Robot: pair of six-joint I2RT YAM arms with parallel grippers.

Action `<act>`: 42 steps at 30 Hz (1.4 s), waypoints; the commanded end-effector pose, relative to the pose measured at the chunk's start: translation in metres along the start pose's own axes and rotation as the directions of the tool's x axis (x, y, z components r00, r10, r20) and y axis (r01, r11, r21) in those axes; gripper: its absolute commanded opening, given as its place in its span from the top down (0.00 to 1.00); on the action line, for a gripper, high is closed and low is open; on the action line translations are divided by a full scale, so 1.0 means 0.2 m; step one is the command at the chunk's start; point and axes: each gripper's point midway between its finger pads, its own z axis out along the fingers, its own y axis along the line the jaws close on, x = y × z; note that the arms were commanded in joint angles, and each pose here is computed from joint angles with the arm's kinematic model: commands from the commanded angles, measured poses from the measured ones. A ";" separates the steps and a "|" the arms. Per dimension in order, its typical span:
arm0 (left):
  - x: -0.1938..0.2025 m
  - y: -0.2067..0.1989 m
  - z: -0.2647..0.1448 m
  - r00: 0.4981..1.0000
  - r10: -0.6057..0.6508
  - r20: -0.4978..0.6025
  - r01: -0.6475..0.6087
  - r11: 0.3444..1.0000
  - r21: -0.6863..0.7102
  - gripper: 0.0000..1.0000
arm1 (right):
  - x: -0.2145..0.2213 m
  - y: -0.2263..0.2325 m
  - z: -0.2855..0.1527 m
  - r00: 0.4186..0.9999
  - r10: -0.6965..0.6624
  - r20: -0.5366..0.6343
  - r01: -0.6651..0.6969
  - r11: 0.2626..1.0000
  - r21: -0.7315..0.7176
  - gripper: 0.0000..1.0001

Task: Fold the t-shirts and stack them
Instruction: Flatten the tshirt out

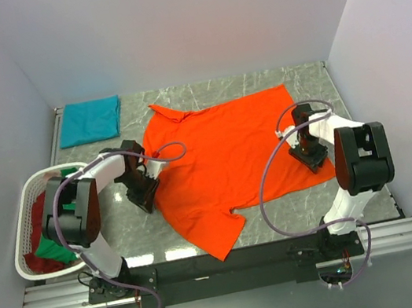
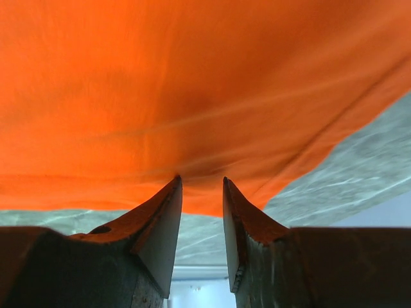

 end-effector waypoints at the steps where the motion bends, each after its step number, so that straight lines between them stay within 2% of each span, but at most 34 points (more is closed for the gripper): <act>1: 0.07 0.04 -0.02 0.999 0.031 -0.040 -0.033 0.998 -0.062 0.73 | 0.05 -0.02 -0.03 1.000 -0.015 -0.019 0.016 0.999 0.038 0.61; 3: 0.12 0.03 -0.03 0.998 0.033 -0.061 -0.036 0.998 -0.059 0.74 | 0.07 -0.01 -0.07 1.000 -0.026 -0.006 0.026 0.999 0.041 0.61; 5: 0.10 0.02 -0.08 0.998 0.055 -0.029 -0.056 0.996 -0.071 0.75 | 0.11 0.02 -0.10 0.999 -0.036 0.000 0.036 0.998 0.047 0.60; 9: -0.12 -0.07 -0.29 0.979 0.102 0.178 -0.102 0.995 -0.012 0.69 | 0.07 0.01 -0.21 0.997 -0.019 0.070 0.015 0.999 0.048 0.60; 10: -0.16 -0.11 -0.32 0.974 0.100 0.204 -0.105 0.994 0.010 0.68 | 0.01 -0.01 -0.27 0.992 -0.003 0.123 -0.003 0.999 0.046 0.60; 14: -0.35 -0.22 -0.32 0.955 0.094 0.282 -0.119 0.990 0.073 0.67 | -0.11 -0.03 -0.35 0.979 0.052 0.198 -0.055 0.998 0.005 0.59; 18: -0.38 -0.25 -0.17 0.970 0.065 0.233 -0.087 0.992 0.088 0.68 | -0.13 -0.03 -0.25 0.984 0.057 0.167 -0.055 0.998 -0.015 0.60; 23: -0.22 -0.18 0.02 0.996 -0.002 0.085 -0.003 0.998 0.068 0.69 | -0.08 0.00 -0.09 0.995 0.019 0.094 -0.017 1.000 -0.017 0.61; 29: -0.07 -0.13 0.03 1.000 -0.010 -0.010 0.010 1.000 -0.002 0.70 | 0.12 0.12 -0.01 1.000 -0.026 -0.014 0.025 0.998 -0.054 0.61; 34: 0.00 -0.13 -0.04 0.995 0.089 -0.051 -0.089 0.996 0.006 0.71 | 0.24 0.25 -0.08 0.997 -0.065 -0.039 0.059 0.990 -0.128 0.60; 36: -0.11 -0.13 -0.15 0.989 0.140 0.050 -0.142 0.989 0.033 0.66 | 0.16 0.24 -0.19 0.999 -0.031 0.019 0.033 0.989 -0.144 0.59; 37: -0.18 -0.18 -0.22 0.980 0.155 0.122 -0.167 0.982 0.089 0.63 | 0.14 0.27 -0.25 0.998 -0.017 0.054 0.028 0.980 -0.198 0.58; 38: -0.35 -0.17 -0.34 0.956 0.186 0.229 -0.206 0.977 0.064 0.60 | 0.10 0.25 -0.29 0.997 0.014 0.082 0.002 0.982 -0.190 0.57; 40: -0.52 -0.13 -0.44 0.930 0.168 0.326 -0.197 0.979 0.057 0.52 | -0.01 0.16 -0.39 0.984 0.063 0.169 -0.036 0.987 -0.156 0.56; 41: -0.71 -0.12 -0.57 0.882 0.190 0.432 -0.217 0.976 0.014 0.50 | -0.08 0.11 -0.46 0.969 0.096 0.227 -0.063 0.987 -0.148 0.56; 42: -0.80 -0.09 -0.57 0.885 0.127 0.449 -0.159 0.987 0.034 0.50 | -0.12 0.09 -0.49 0.960 0.118 0.253 -0.084 0.986 -0.141 0.56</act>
